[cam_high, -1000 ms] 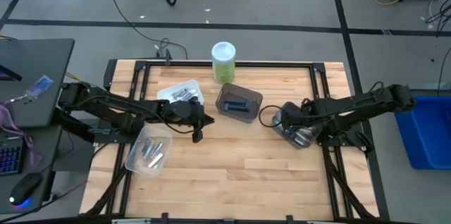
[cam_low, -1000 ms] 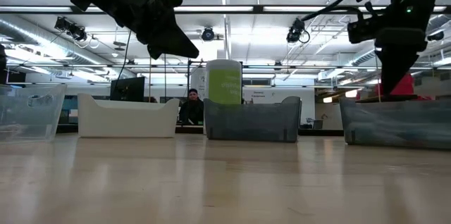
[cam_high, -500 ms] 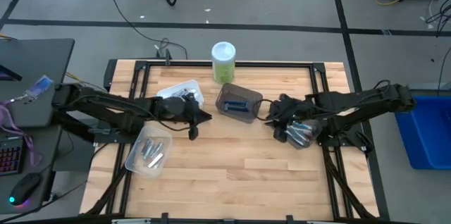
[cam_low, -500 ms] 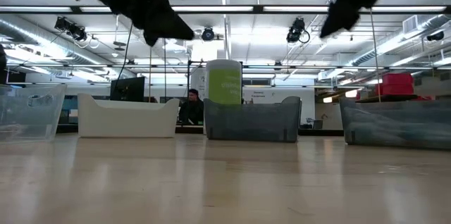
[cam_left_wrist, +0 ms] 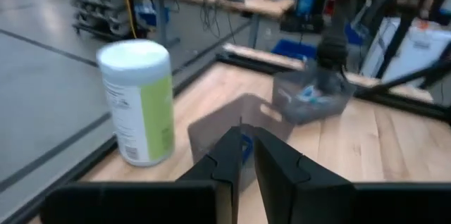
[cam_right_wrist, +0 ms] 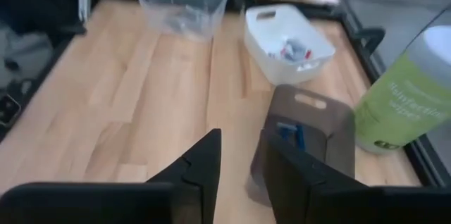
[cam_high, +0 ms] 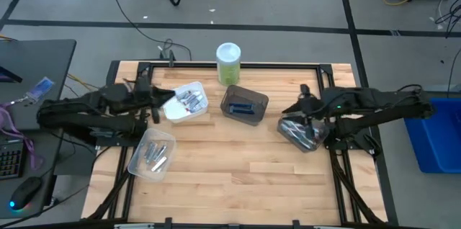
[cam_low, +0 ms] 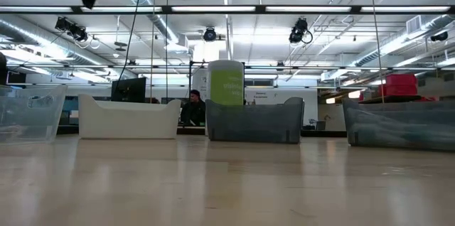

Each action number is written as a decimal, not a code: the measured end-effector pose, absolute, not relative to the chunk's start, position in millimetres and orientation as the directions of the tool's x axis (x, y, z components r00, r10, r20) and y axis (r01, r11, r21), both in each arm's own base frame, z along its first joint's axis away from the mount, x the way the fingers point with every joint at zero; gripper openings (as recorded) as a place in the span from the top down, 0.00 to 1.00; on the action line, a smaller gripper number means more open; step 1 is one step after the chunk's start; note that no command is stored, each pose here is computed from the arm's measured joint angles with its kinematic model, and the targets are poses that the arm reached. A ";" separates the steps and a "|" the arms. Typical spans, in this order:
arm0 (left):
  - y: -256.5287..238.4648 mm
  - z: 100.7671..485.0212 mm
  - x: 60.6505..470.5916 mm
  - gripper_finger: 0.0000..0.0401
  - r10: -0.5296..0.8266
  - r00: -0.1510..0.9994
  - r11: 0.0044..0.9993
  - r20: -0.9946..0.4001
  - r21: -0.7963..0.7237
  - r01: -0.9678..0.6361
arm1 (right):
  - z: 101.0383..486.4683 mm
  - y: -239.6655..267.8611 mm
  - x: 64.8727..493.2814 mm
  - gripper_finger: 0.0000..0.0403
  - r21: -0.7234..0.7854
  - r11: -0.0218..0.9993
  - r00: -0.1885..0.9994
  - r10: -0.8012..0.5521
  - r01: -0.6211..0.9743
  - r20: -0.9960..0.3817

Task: Pick & Place Travel size toiletries
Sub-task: Return to Home Position

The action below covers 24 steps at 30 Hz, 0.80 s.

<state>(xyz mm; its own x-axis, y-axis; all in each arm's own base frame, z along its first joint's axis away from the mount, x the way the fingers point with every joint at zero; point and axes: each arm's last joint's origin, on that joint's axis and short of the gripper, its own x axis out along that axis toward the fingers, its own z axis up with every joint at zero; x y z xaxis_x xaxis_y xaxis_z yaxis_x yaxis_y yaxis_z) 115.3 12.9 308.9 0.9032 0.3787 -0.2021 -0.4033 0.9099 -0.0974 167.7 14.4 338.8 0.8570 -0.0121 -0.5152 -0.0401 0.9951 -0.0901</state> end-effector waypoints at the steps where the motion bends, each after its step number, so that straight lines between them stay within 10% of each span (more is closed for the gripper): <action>1: 13.0 310.3 108.1 0.89 0.388 0.903 0.906 -0.187 -0.102 -0.410 | 336.3 13.8 161.7 0.74 -0.088 0.995 0.871 -0.011 -0.038 -0.491; 24: 12.7 244.0 65.3 0.89 0.409 0.909 0.911 0.082 -0.098 -0.401 | 258.6 3.8 65.0 0.79 -0.112 0.994 0.995 0.002 0.009 0.101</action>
<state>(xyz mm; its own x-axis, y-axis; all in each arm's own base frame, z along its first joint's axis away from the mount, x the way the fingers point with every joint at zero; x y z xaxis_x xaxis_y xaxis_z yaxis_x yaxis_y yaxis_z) 65.3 12.7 244.0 0.9090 0.4086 0.0823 -0.4006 0.9110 -0.0978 65.0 3.8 258.6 0.9949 0.0024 0.1012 0.0089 0.9937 -0.1116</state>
